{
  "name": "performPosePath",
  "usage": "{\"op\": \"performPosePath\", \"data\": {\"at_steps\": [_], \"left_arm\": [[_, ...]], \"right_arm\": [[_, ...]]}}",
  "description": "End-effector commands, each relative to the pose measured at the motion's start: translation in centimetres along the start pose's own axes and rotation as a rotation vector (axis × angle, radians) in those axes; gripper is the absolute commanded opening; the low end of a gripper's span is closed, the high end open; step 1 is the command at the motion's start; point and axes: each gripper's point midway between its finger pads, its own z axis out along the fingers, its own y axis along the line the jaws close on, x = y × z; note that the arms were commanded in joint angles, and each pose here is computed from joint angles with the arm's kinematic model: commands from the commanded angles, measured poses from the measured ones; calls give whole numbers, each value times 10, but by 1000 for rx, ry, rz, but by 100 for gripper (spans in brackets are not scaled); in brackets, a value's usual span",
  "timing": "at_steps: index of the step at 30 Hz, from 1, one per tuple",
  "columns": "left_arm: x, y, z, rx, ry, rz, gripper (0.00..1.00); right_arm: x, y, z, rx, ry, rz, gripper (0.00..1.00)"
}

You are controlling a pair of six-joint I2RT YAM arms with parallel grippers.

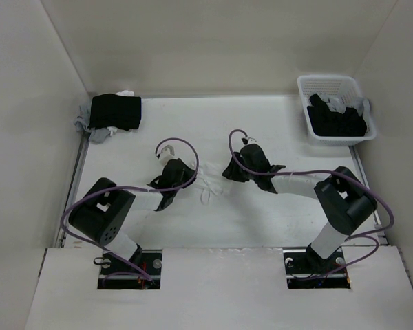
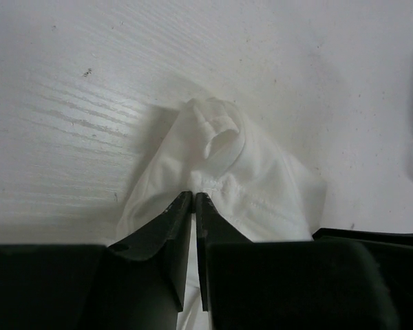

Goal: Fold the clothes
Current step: Fold the tank top

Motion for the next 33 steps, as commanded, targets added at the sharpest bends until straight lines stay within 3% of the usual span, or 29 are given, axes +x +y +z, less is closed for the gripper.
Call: {"op": "performPosePath", "data": {"at_steps": [1, 12, 23, 28, 33], "left_arm": [[-18, -23, -7, 89, -52, -51, 6], [-10, -12, -41, 122, -6, -118, 7], [9, 43, -31, -14, 53, -193, 10], [5, 35, -31, 26, 44, -206, 17], [-5, 22, -53, 73, -9, -156, 15]], "right_arm": [[-15, 1, 2, -20, -58, 13, 33], [-10, -26, 7, 39, -47, 55, 33], [-7, -38, 6, 73, -43, 73, 32], [-12, -31, -6, 51, -64, 62, 36], [-11, -28, -24, 33, -89, 63, 39]]}}
